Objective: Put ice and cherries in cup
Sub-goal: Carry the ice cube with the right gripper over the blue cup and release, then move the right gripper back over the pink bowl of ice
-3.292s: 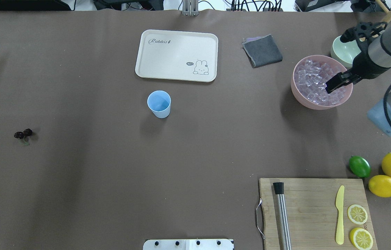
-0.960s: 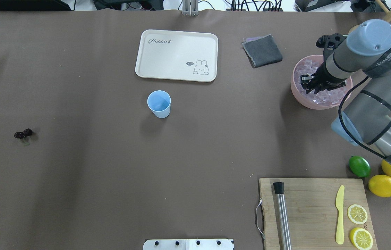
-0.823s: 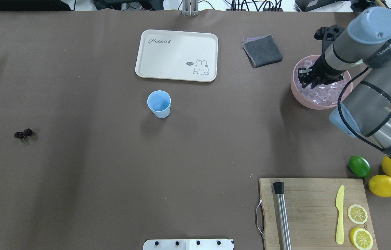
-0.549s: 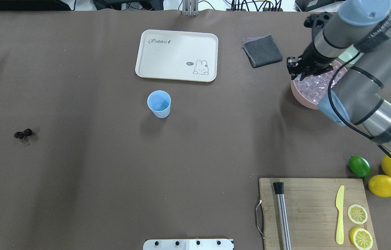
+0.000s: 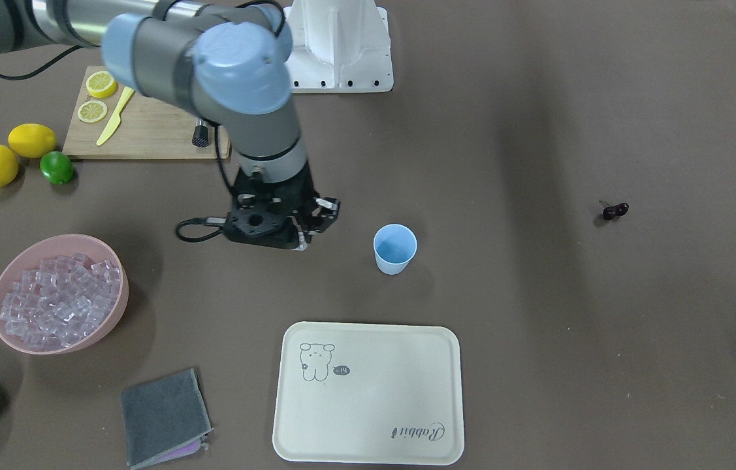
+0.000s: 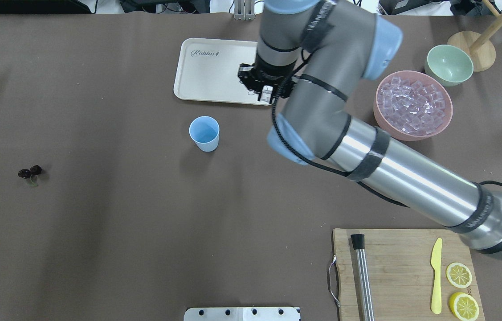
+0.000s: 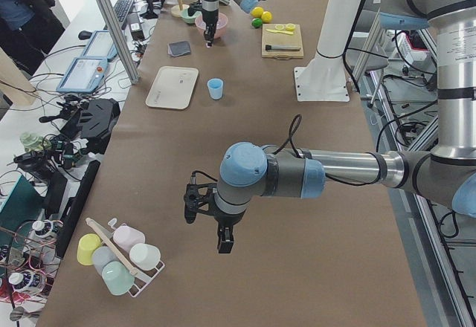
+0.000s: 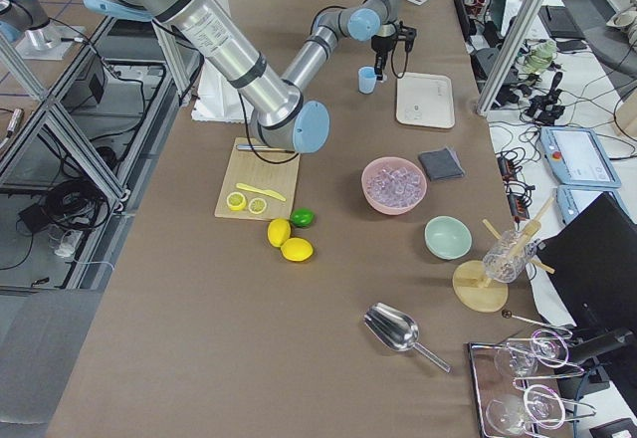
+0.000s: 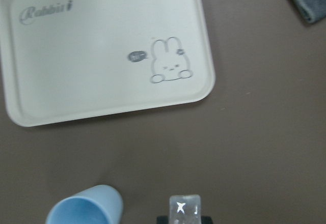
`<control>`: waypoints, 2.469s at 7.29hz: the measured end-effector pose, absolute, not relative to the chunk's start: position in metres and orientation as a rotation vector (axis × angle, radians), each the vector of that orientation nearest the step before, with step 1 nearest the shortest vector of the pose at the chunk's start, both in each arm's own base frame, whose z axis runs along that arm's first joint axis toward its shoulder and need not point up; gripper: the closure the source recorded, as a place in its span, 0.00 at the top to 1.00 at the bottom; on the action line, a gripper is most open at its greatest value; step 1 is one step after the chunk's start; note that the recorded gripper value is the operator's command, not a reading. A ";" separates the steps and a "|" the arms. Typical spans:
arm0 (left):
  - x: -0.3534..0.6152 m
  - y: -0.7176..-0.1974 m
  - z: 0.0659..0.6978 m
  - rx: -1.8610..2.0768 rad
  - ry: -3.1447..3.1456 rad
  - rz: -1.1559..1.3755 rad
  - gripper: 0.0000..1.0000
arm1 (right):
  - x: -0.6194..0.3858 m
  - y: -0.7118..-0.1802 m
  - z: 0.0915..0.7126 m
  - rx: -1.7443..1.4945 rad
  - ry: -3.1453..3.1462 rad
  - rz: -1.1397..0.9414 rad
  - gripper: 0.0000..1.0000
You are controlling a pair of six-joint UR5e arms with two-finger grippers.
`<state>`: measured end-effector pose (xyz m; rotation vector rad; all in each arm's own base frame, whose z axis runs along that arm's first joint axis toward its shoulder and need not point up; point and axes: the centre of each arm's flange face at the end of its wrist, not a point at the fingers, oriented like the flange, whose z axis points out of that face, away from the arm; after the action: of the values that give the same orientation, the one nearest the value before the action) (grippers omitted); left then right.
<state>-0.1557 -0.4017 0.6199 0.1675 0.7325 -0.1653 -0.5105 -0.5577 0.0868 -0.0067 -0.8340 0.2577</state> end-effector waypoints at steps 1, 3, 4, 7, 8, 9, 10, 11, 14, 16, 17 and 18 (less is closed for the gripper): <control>-0.156 -0.402 0.620 0.168 0.733 -0.165 0.98 | -0.548 -0.558 0.044 -0.008 -0.832 0.250 0.22; -0.156 -0.402 0.621 0.166 0.733 -0.166 0.98 | -0.597 -0.547 0.017 0.045 -0.844 0.203 0.22; -0.156 -0.402 0.622 0.164 0.733 -0.167 0.98 | -0.606 -0.546 0.025 0.078 -0.833 0.175 0.22; -0.156 -0.402 0.623 0.163 0.733 -0.167 0.98 | -0.613 -0.542 0.045 0.095 -0.819 0.149 0.45; -0.155 -0.402 0.622 0.163 0.734 -0.167 0.98 | -0.616 -0.536 0.047 0.094 -0.829 0.148 0.78; -0.156 -0.403 0.622 0.163 0.733 -0.167 0.98 | -0.618 -0.529 0.049 0.093 -0.840 0.146 0.85; -0.156 -0.405 0.621 0.164 0.733 -0.166 0.98 | -0.617 -0.522 0.053 0.094 -0.848 0.141 0.84; -0.156 -0.406 0.620 0.165 0.733 -0.166 0.98 | -0.608 -0.517 0.063 0.100 -0.858 0.135 0.82; -0.156 -0.406 0.620 0.166 0.733 -0.167 0.98 | -0.520 -0.551 0.136 0.117 -0.857 0.104 0.78; -0.156 -0.406 0.618 0.168 0.733 -0.167 0.98 | -0.419 -0.584 0.239 0.155 -0.800 -0.020 0.71; -0.156 -0.406 0.618 0.170 0.733 -0.165 0.98 | -0.368 -0.596 0.291 0.175 -0.756 -0.088 0.70; -0.156 -0.406 0.617 0.171 0.733 -0.164 0.98 | -0.324 -0.604 0.340 0.176 -0.712 -0.149 0.67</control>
<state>-0.1559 -0.4061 0.6169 0.1714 0.7326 -0.1645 -0.3235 -0.6038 0.3403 0.1761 -0.7120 -0.1485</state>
